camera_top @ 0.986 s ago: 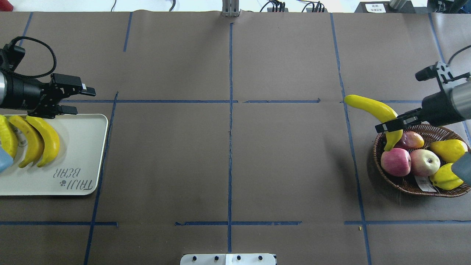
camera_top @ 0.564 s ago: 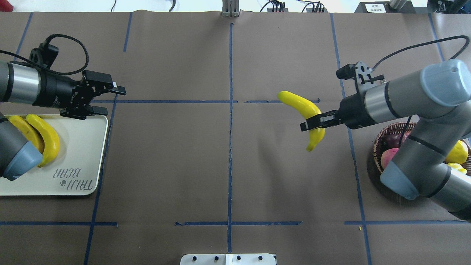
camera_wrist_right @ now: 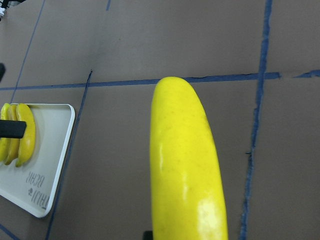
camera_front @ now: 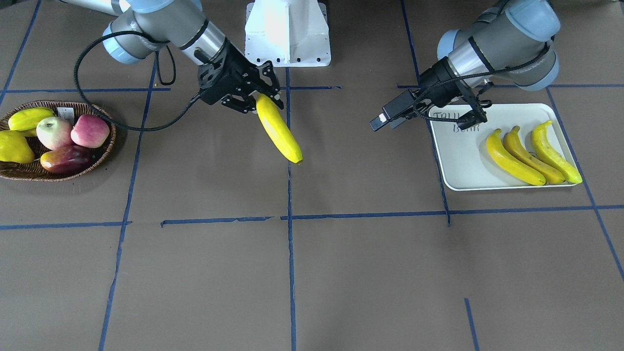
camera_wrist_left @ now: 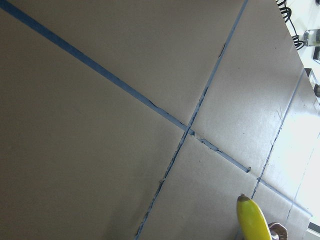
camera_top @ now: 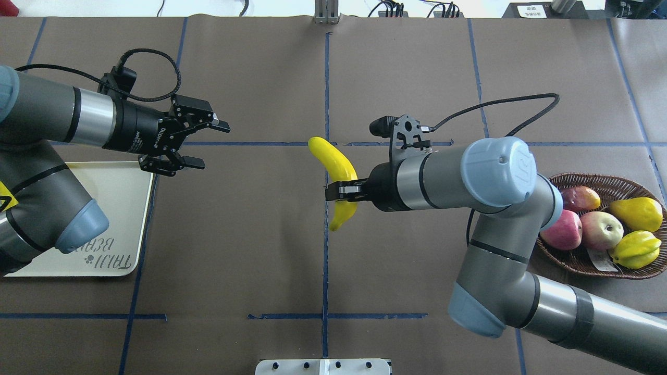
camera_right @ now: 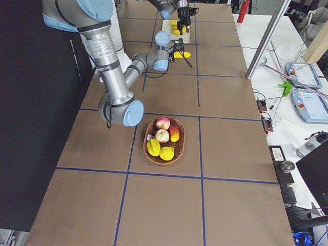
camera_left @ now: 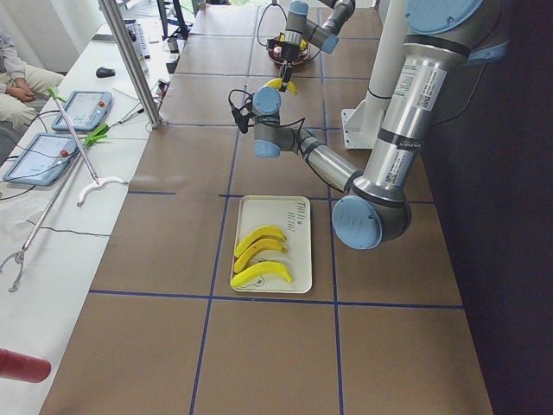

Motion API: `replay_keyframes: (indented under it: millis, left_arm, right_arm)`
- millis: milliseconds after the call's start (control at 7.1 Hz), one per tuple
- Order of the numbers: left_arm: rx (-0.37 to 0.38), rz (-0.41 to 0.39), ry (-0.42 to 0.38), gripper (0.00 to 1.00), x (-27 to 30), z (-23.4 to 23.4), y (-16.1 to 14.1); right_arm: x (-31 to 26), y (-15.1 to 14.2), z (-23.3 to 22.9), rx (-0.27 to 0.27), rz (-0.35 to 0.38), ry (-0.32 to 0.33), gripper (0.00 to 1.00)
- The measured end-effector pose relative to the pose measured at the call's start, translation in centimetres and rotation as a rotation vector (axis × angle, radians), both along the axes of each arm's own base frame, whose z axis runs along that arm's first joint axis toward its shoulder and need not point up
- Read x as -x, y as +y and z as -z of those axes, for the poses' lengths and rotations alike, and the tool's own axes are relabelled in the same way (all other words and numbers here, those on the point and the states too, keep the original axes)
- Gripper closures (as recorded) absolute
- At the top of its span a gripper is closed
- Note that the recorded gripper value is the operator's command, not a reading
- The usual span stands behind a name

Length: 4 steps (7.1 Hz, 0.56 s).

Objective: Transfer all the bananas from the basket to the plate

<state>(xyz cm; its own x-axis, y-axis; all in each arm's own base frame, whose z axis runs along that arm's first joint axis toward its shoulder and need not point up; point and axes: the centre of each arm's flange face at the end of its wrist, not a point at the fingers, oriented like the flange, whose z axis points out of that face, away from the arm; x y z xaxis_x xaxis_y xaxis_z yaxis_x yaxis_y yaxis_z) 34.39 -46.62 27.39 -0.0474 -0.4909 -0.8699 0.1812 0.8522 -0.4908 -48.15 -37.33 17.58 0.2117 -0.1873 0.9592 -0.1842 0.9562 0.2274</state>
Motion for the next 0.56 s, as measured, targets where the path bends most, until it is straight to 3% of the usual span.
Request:
replay_keyframes:
  millis: [282,564]
  left_arm:
    - [0.106,-0.003,-0.026,0.01,-2.4,2.9,-0.5]
    - [0.126,-0.001,-0.044,0.01,-5.2,4.2,0.4]
  right_arm:
    - [2.6,1.0,3.4,0.025,-0.042,0.001,0.94]
    - [5.1,1.2,5.0,0.028,-0.063,0.001,0.93]
